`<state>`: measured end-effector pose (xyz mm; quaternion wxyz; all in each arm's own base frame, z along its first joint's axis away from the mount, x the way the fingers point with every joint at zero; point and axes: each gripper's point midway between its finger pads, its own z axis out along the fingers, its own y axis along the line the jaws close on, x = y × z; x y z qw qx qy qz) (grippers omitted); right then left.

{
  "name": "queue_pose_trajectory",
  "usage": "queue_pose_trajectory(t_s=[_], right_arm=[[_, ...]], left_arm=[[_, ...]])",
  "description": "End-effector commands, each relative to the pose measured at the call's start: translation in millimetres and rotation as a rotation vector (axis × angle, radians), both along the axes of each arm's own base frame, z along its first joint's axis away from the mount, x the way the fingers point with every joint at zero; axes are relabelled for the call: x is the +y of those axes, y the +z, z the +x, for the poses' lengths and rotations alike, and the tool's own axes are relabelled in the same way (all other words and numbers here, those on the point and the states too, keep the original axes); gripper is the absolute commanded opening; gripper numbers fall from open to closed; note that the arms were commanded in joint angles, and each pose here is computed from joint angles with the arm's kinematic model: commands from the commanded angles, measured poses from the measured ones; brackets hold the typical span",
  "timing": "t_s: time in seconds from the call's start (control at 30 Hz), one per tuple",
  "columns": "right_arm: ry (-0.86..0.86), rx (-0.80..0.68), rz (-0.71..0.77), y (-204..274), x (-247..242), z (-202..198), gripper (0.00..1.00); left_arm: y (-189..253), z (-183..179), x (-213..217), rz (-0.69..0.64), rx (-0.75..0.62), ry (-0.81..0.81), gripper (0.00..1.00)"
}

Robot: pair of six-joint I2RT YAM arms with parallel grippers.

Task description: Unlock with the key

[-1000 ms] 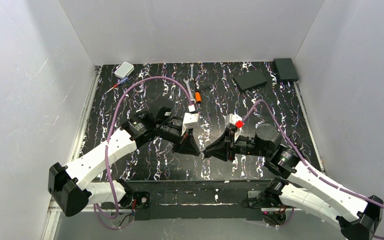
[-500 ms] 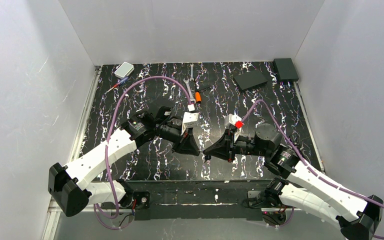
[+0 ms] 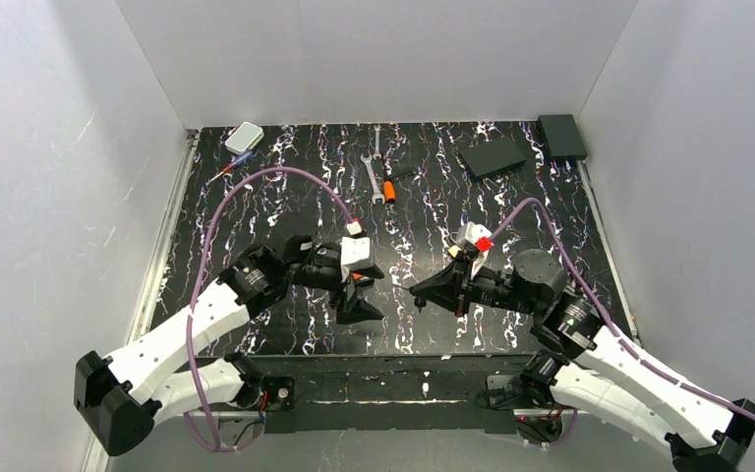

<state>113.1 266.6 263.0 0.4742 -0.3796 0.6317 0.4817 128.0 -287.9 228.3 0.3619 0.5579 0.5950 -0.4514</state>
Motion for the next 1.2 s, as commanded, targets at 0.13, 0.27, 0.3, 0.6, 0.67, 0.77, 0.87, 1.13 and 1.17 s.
queue_pose_trajectory(t_s=[0.13,0.27,0.3,0.6,0.67,0.77,0.87,1.13,1.17], right_arm=[[-0.203,0.008,0.009,7.5,-16.1,26.1,0.01],[-0.274,0.052,0.001,1.0,-21.0,34.9,0.01],[-0.288,0.067,0.0,-1.0,-22.1,36.1,0.01],[-0.373,0.149,0.019,-10.9,-30.9,41.4,0.01],[-0.366,0.16,0.039,-10.9,-31.1,38.4,0.01],[-0.335,0.165,0.088,-8.2,-29.4,32.0,0.01],[-0.318,0.169,0.111,-6.8,-30.2,27.0,0.01],[-0.266,0.185,0.178,8.1,-33.7,11.4,0.01],[-0.26,0.19,0.191,10.5,-34.9,8.6,0.01]], left_arm=[[-17.1,26.8,8.9,0.004,-0.294,0.037,0.87],[-39.3,27.6,18.8,0.065,-0.446,-0.042,0.86],[-44.7,29.8,22.0,0.085,-0.489,-0.05,0.85],[-82.3,54.9,39.2,0.296,-0.705,-0.134,0.79],[-101.8,63.7,48.4,0.422,-0.746,-0.169,0.75],[-125.8,75.7,59.3,0.56,-0.79,-0.208,0.72],[-141.8,89.2,68.3,0.677,-0.842,-0.251,0.74],[-158.9,126.5,66.3,0.846,-0.913,-0.362,0.74],[-160.3,130.8,63.1,0.846,-0.913,-0.366,0.74]])
